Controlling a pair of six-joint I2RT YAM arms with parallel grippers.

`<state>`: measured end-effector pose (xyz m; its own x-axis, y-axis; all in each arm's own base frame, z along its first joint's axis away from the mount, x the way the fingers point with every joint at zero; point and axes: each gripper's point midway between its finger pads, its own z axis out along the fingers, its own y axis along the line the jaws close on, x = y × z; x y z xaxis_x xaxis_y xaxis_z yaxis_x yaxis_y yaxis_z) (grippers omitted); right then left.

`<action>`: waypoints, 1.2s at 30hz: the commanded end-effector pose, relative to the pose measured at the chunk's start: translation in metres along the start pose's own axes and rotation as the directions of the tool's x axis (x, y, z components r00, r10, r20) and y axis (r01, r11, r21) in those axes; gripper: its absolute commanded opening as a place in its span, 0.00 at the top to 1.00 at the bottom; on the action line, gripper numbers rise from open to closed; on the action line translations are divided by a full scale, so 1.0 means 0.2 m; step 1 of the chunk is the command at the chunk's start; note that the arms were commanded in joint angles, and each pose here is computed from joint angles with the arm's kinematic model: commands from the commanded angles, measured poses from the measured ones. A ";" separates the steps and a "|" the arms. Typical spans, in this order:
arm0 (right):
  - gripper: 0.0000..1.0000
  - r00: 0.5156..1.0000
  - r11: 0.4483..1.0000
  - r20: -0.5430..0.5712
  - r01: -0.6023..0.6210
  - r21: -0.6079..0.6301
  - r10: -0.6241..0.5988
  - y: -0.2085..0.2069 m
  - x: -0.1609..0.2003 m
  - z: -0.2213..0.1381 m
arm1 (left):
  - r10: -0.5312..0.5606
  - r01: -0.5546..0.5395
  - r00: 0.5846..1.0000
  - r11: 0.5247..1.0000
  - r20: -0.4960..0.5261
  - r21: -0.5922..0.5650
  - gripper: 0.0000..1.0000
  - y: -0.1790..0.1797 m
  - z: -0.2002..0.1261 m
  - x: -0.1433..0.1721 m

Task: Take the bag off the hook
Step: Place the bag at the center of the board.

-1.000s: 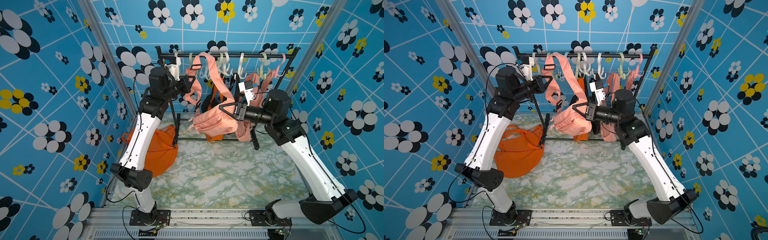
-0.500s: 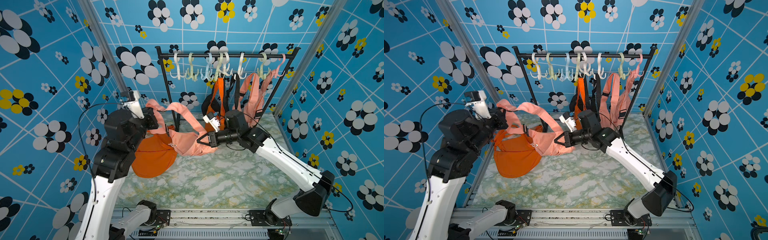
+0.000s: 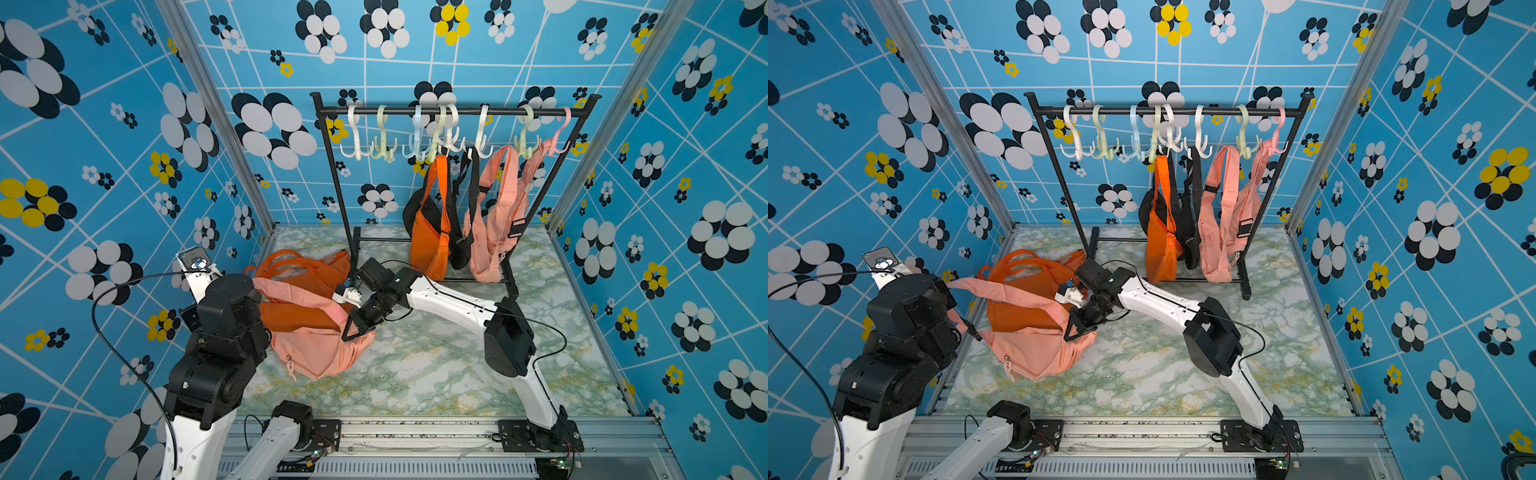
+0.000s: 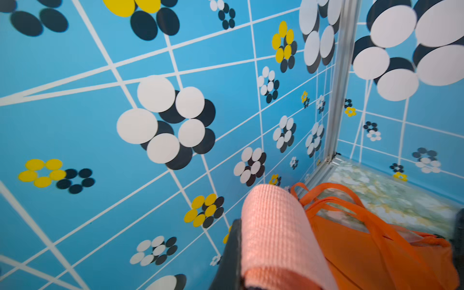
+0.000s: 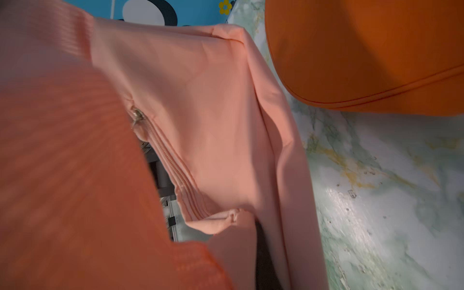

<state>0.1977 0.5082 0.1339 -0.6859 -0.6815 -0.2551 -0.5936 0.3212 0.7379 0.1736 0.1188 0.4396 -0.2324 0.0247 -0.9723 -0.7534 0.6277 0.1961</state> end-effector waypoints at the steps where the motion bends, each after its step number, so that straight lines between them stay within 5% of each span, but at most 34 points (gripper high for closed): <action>1: 1.00 0.981 0.998 -0.180 -0.063 0.031 0.068 -0.13 0.18 0.16 | 0.062 -0.063 0.998 0.987 -0.015 -0.144 0.97 0.10 0.01 0.03; 9: 1.00 0.970 0.993 -0.218 -0.114 -0.020 0.107 -0.16 0.21 0.27 | 0.050 -0.054 0.998 0.983 -0.025 -0.177 0.96 0.16 0.02 0.05; 14: 0.62 0.978 0.995 -0.181 -0.103 -0.007 0.100 -0.18 0.18 0.27 | 0.084 -0.089 0.996 0.974 -0.029 -0.207 0.94 0.15 0.05 0.07; 22: 0.31 0.999 0.999 -0.038 -0.038 0.005 0.038 -0.13 0.03 0.22 | 0.066 -0.077 0.994 0.990 -0.091 -0.114 0.88 0.02 0.15 0.24; 23: 0.16 0.999 0.999 -0.028 -0.032 0.005 0.032 -0.12 0.02 0.22 | 0.060 -0.073 0.992 0.991 -0.112 -0.110 0.86 0.00 0.16 0.28; 26: 0.01 1.000 1.000 -0.008 -0.016 0.004 0.016 -0.10 0.01 0.18 | 0.030 -0.041 0.986 0.997 -0.163 -0.069 0.72 -0.06 0.20 0.35; 30: 0.00 0.999 1.000 0.037 -0.031 0.004 0.031 -0.08 0.00 0.08 | -0.030 0.027 0.978 1.000 -0.208 -0.017 0.22 -0.13 0.23 0.40; 34: 0.01 0.994 0.999 0.105 -0.022 -0.037 0.026 0.00 0.00 -0.12 | -0.056 0.060 0.971 0.998 -0.232 0.011 0.00 -0.17 0.23 0.39; 36: 0.01 0.991 0.999 0.130 0.014 -0.029 -0.010 0.07 0.03 -0.24 | -0.064 0.076 0.967 0.996 -0.245 0.038 0.01 -0.20 0.23 0.38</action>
<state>0.2018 0.4875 0.1239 -0.7388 -0.6284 -0.2434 -0.5511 0.3554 0.7549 0.2101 0.1374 0.3452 -0.3709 -0.1561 -0.9155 -0.7535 0.6268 0.1985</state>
